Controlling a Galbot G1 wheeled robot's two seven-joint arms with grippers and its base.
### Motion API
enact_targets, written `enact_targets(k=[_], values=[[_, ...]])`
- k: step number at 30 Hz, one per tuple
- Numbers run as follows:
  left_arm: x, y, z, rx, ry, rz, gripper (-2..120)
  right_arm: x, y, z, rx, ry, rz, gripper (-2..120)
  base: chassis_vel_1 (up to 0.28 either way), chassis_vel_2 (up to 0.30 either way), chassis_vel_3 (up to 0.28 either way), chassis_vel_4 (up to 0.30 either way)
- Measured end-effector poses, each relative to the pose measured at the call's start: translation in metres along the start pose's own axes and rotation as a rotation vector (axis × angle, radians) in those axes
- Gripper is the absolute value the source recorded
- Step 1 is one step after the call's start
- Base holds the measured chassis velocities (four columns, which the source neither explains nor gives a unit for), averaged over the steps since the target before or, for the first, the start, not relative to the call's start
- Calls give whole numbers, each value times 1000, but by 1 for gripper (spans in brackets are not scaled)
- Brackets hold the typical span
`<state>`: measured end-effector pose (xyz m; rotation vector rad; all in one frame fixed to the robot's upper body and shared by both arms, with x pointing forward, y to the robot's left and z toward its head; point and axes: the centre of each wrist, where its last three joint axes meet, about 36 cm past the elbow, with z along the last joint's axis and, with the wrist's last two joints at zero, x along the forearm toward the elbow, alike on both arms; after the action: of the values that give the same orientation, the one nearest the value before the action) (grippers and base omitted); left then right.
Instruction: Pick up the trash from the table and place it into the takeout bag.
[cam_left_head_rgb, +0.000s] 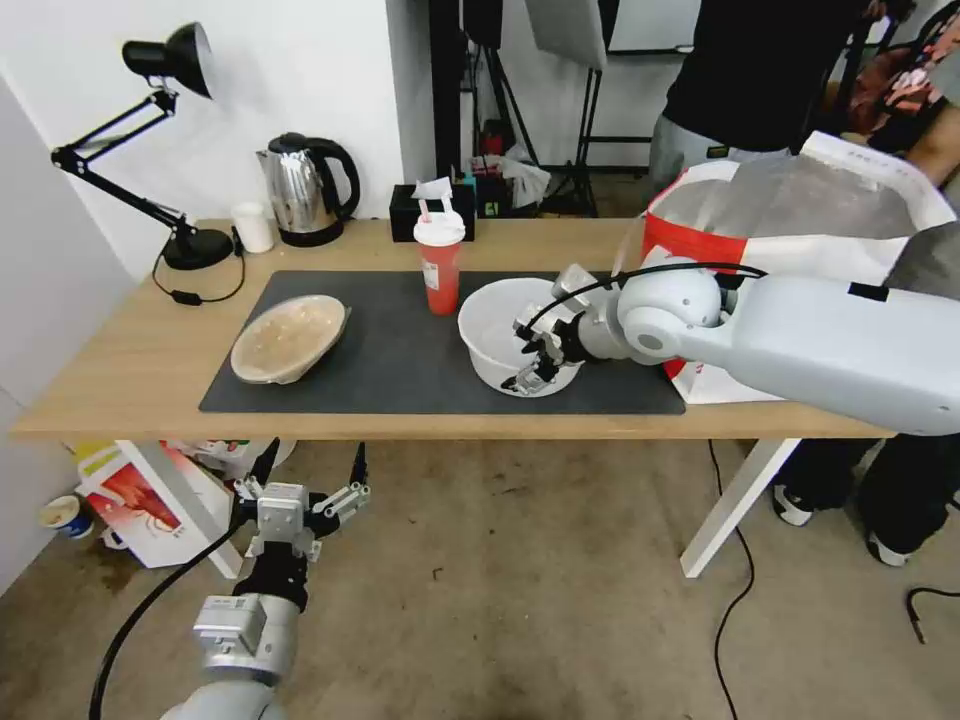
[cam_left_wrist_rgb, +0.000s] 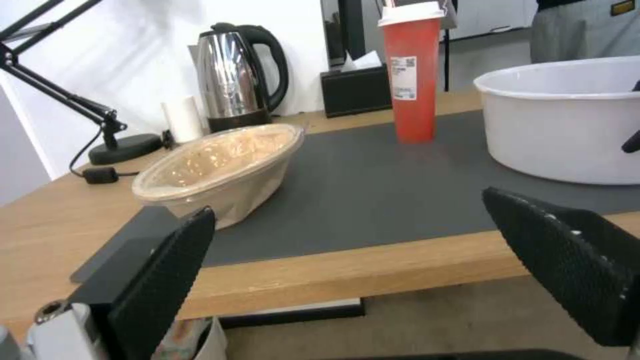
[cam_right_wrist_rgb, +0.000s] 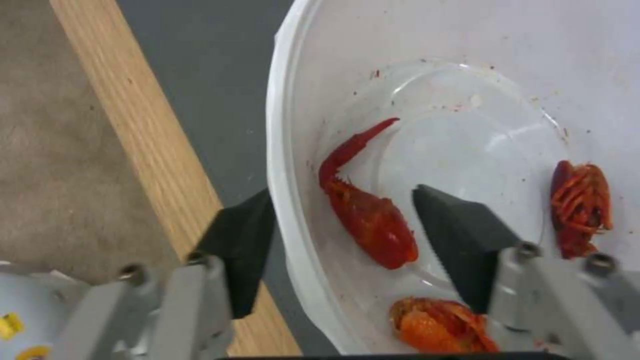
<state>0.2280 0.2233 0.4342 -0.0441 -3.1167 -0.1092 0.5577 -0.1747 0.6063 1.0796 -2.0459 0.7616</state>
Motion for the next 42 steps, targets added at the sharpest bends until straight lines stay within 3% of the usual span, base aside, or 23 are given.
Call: enact_targets(k=[15,42], values=[[0,0,0,0,0,0,100,-7,3,4,-7,7,-10,0,0,0,0,0],[0,0,0,0,0,0,100,-7,4,-3,-4,-5,-17,0,0,0,0,0]])
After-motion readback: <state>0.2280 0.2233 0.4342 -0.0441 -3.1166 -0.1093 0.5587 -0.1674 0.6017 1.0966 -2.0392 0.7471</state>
